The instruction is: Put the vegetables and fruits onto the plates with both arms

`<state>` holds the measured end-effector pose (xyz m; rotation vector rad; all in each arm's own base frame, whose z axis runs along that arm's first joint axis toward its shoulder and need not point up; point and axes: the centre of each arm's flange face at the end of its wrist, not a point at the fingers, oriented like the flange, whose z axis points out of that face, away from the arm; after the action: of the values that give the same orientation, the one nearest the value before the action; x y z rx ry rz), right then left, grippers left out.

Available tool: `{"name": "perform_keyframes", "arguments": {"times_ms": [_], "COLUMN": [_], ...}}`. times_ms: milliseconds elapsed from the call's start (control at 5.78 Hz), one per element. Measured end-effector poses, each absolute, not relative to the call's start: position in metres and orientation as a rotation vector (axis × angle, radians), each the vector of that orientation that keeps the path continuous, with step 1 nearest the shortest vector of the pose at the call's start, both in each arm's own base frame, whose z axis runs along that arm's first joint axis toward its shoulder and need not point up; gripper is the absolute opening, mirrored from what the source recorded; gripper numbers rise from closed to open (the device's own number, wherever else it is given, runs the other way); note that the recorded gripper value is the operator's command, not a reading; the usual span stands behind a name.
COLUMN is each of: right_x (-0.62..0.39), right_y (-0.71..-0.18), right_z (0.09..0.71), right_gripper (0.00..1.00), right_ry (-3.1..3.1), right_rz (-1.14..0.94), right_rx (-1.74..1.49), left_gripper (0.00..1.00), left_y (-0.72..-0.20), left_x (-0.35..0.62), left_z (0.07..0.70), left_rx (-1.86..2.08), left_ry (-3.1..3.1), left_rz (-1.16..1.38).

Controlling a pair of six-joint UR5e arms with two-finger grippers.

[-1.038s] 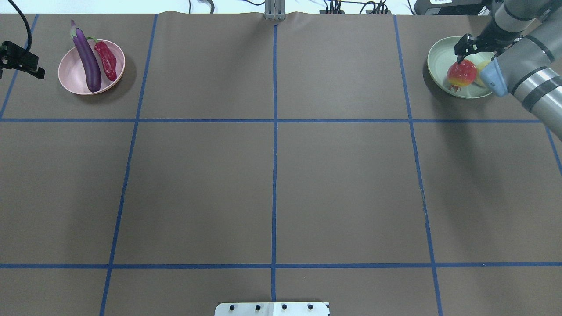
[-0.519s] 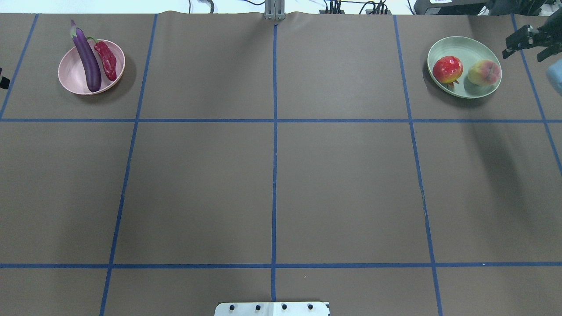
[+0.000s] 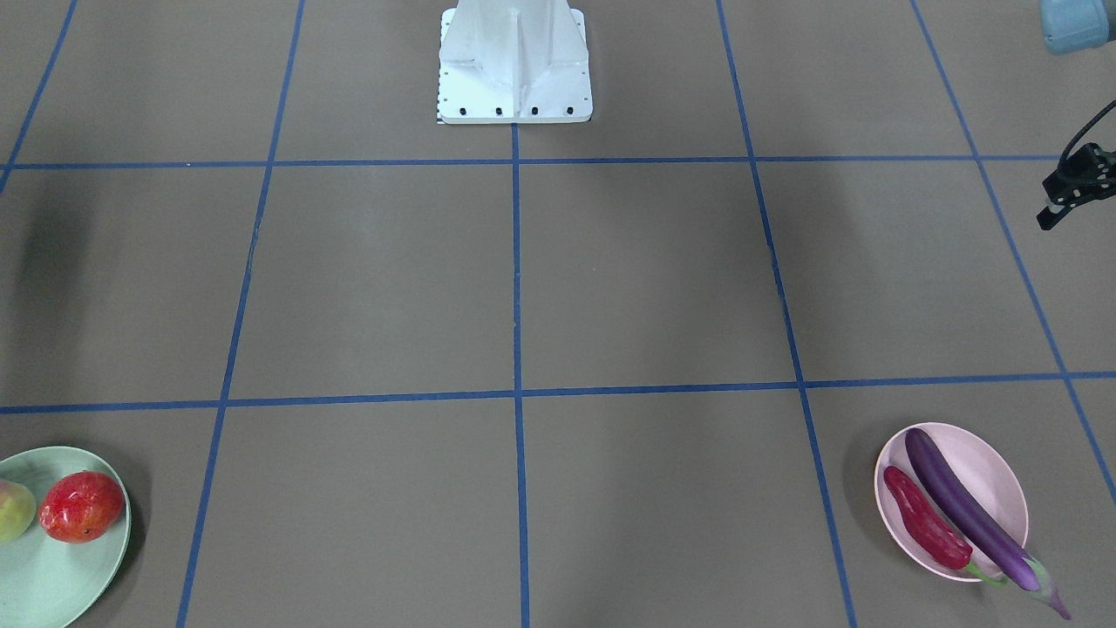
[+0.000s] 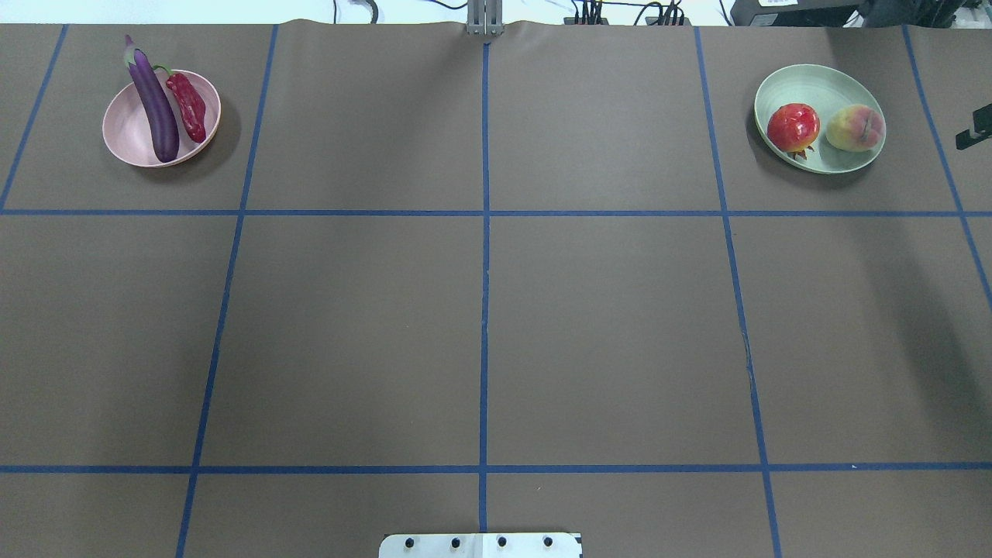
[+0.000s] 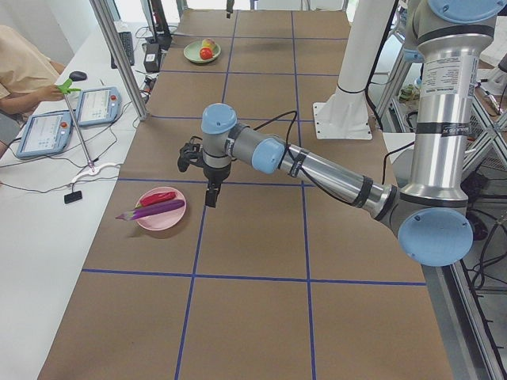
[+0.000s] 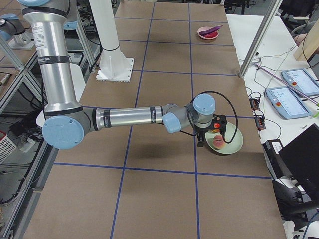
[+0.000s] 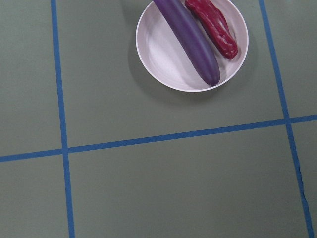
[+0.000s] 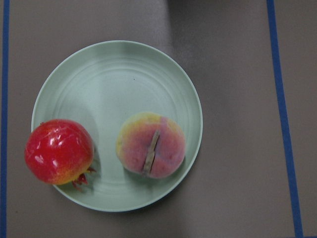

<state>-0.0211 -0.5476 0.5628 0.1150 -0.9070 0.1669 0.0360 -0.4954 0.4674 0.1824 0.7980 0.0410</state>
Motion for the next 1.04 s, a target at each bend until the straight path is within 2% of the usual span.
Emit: {"name": "perform_keyframes", "arguments": {"times_ms": [519, 1038], "right_x": [0.003, 0.016], "right_y": [-0.474, -0.438], "right_z": [0.565, 0.594], "right_gripper": [1.0, 1.0], "right_ry": [-0.909, -0.86], "right_rz": [0.177, 0.004], "right_rx": [0.128, 0.159], "left_gripper": [1.0, 1.0], "left_y": [-0.503, -0.513], "left_x": [0.014, 0.007], "left_z": [0.506, 0.508], "left_rx": [0.123, 0.067], "left_ry": [0.826, 0.847], "left_rz": [0.041, 0.012]}}
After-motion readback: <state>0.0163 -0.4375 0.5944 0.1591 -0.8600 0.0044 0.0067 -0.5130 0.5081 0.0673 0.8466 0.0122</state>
